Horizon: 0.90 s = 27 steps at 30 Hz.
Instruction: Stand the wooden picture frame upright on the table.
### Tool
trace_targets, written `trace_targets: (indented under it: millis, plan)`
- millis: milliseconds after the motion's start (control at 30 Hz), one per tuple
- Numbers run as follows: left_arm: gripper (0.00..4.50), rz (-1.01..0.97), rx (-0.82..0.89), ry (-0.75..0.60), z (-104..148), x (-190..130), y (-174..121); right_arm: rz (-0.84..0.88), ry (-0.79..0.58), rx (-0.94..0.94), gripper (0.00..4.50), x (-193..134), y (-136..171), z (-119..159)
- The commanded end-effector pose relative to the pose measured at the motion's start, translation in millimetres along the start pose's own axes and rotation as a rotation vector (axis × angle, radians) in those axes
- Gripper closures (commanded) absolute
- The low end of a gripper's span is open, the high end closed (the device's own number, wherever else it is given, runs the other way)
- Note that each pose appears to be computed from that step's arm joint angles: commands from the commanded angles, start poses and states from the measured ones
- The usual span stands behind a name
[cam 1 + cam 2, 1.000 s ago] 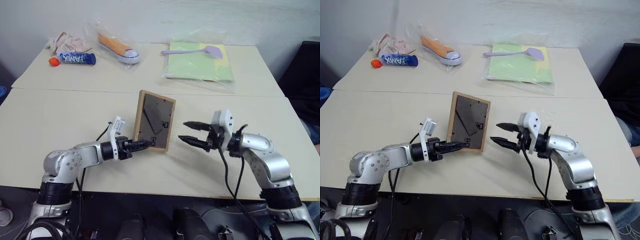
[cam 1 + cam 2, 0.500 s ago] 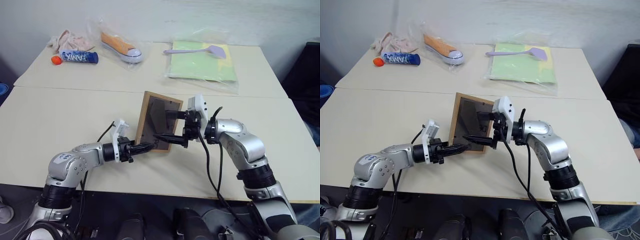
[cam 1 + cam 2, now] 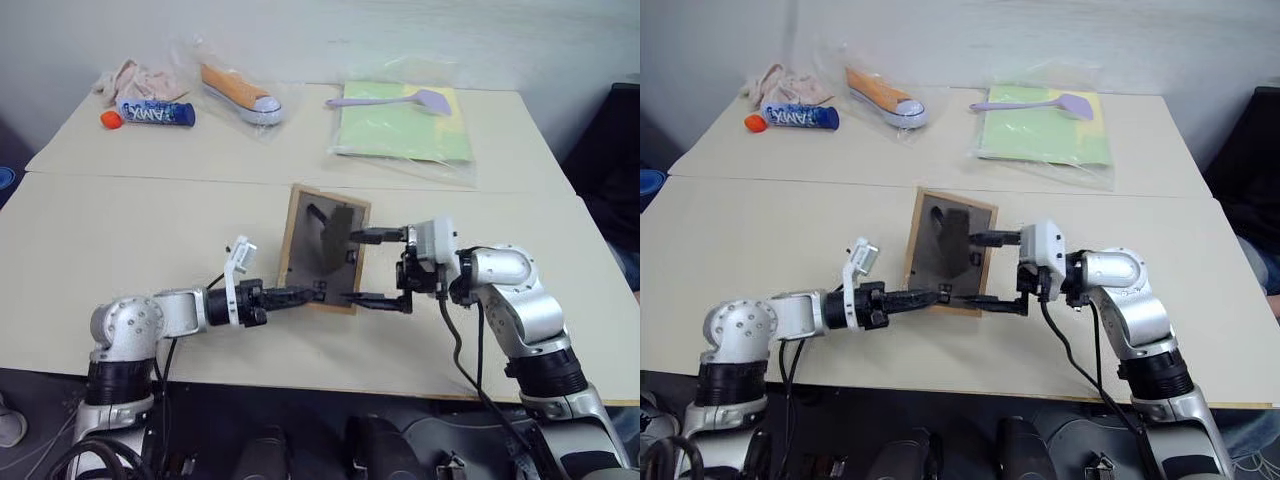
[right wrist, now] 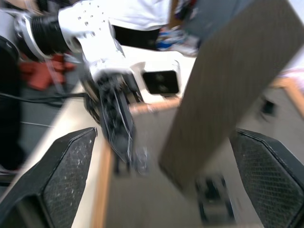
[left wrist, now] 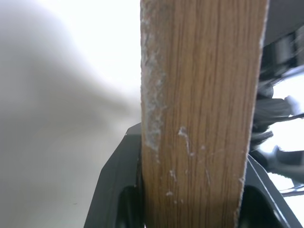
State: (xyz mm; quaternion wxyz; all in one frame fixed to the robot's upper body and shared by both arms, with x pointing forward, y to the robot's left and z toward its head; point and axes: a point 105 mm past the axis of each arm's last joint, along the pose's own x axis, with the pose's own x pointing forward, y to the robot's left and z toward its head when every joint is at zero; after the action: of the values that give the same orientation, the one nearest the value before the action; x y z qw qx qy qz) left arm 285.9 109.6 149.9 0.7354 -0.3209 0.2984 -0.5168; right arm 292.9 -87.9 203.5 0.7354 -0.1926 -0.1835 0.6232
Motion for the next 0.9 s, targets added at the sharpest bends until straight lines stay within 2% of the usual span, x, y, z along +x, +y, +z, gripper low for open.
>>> trace_targets:
  millis: [33,167,333,533,633,833,900]
  plan:
    - [3.19,-0.144,-0.124,-0.057,22.4,-11.1,-17.0,-0.082,-0.001,-0.169,0.01,-23.3,-18.2,14.9]
    - [3.19,-0.143,-0.240,0.042,19.9,-20.4,-16.8,-0.055,0.107,-0.496,0.01,-32.9,-18.4,7.8]
    - [3.19,-0.155,-0.299,0.155,8.7,-22.1,-25.6,-0.055,0.145,-0.787,0.01,-14.6,-17.8,-10.2]
    - [3.19,-0.190,-0.314,0.204,2.5,-15.8,-34.2,-0.088,0.131,-0.919,0.01,7.9,-19.8,-25.7]
    - [3.19,-0.210,-0.301,0.207,3.4,-14.4,-38.1,-0.064,0.139,-0.907,0.61,12.9,-14.3,-38.4]
    - [3.19,-0.222,-0.290,0.211,3.7,-16.0,-41.4,-0.134,0.131,-0.914,2.68,15.1,-21.5,-41.5]
    - [3.19,-0.205,-0.244,0.192,3.7,-13.9,-43.4,-0.165,0.114,-0.925,2.82,15.0,-23.7,-38.3]
